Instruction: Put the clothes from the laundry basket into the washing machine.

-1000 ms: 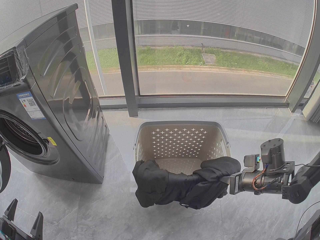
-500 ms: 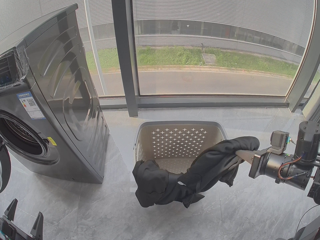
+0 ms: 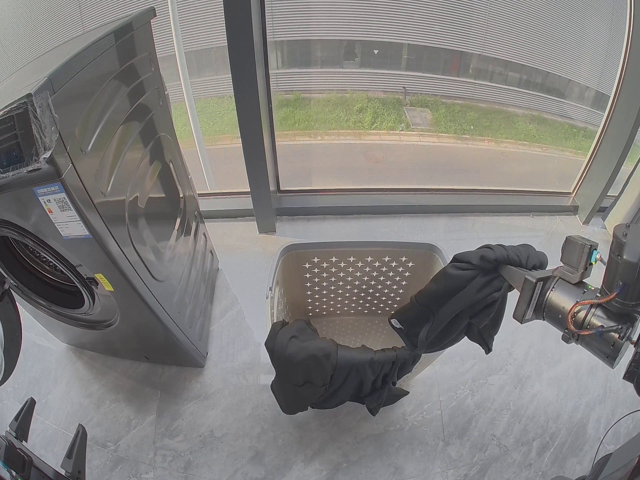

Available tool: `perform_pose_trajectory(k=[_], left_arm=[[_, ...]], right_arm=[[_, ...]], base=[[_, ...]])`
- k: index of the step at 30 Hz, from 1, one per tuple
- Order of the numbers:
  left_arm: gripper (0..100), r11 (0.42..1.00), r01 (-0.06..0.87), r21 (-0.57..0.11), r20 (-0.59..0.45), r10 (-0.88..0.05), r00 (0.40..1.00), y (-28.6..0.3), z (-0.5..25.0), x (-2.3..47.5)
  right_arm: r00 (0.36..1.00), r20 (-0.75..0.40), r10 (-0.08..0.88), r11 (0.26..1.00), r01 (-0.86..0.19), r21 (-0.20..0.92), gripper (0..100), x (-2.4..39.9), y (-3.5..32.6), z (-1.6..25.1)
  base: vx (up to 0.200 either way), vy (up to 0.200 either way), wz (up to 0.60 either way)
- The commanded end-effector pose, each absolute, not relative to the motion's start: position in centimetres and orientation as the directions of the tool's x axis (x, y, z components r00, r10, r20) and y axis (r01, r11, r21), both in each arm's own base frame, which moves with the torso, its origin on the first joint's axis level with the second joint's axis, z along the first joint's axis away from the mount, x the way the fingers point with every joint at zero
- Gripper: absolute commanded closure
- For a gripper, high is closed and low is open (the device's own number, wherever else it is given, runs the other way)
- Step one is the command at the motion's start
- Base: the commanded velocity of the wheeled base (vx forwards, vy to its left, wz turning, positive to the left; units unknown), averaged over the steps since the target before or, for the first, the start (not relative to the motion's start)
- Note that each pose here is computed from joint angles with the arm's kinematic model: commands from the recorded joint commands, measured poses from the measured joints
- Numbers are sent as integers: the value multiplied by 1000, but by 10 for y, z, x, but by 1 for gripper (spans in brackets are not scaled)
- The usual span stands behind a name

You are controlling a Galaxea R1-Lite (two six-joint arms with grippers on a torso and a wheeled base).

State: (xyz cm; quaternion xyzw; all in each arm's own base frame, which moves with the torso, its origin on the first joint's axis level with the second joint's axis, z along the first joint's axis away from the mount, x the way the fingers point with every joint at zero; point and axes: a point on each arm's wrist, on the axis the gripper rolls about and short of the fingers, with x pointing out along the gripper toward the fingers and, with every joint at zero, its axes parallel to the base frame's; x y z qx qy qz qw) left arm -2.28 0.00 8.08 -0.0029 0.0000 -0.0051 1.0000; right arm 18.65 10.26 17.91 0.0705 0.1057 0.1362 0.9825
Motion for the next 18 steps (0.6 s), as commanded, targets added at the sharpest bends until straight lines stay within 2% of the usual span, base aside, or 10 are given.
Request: perform_pose_trajectory(k=[1,3,12,18], left_arm=[[0,1000,9,-9,3,-9,1000,0,76,-23],[0,1000,8,-11,3,-8,1000,0,76,-23],[0,1000,9,-6,3,-9,1000,0,76,-23],[0,1000,8,-25,3,-8,1000,0,76,-23]], right_arm=[[938,-188,290,952,-261,162,100,184,104,179],[936,-196,293,951,-265,159,100,184,104,177],[922,-205,329,940,-300,161,100,179,110,174],[921,-205,331,940,-301,162,100,178,110,174]], base=[[-200,0,0],[-200,0,0],[0,0,0],[0,200,0]])
